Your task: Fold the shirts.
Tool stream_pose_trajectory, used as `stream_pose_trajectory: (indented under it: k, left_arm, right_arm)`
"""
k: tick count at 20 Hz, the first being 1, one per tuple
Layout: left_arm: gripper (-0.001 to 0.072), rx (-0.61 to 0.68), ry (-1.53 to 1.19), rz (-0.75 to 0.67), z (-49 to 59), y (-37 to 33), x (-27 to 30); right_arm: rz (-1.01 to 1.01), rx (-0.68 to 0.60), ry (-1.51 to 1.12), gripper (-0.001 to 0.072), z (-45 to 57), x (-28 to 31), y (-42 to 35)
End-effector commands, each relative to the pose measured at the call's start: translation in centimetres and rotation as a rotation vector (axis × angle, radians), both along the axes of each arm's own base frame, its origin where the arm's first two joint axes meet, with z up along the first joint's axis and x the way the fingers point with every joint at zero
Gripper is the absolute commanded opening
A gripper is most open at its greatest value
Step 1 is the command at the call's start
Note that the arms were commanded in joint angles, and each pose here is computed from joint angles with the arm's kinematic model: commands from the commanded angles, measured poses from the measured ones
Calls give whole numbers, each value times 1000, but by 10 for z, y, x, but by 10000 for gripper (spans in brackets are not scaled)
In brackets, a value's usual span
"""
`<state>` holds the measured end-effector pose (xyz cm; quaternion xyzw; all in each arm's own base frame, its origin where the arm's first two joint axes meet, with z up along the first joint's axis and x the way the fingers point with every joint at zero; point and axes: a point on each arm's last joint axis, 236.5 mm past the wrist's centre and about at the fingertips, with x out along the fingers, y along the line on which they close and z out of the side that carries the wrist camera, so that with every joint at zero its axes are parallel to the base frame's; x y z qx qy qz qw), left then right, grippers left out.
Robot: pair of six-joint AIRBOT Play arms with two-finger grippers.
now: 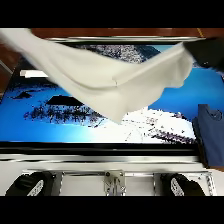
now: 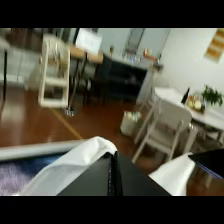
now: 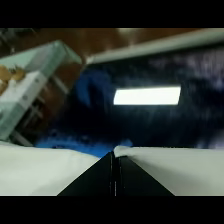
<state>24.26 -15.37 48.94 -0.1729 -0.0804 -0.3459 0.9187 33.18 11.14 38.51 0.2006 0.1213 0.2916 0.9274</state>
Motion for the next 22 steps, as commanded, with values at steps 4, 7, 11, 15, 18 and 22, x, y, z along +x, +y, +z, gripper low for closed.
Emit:
stream_pose_trajectory:
  k: [4, 7, 11, 15, 18, 22]
  left_arm:
    - [39, 113, -90, 253, 32, 51, -43]
    - [39, 291, 214, 366, -51, 77, -13]
    - [39, 405, 512, 323, -154, 77, 6]
    - [39, 323, 692, 205, -244, 51, 37]
    - [40, 214, 734, 240, -293, 52, 76]
    - [40, 108, 915, 322, -375, 64, 124]
  right_arm:
    - [-115, -91, -80, 65, 43, -72, -8]
    - [-148, -303, 193, 65, -35, -75, -32]
    - [-198, -400, 507, 65, -122, -69, -67]
    - [-171, -254, 639, 65, -195, -26, -59]
    - [-184, -96, 729, 65, -251, 14, -54]
    - [-230, 15, 877, 65, -328, 59, -62]
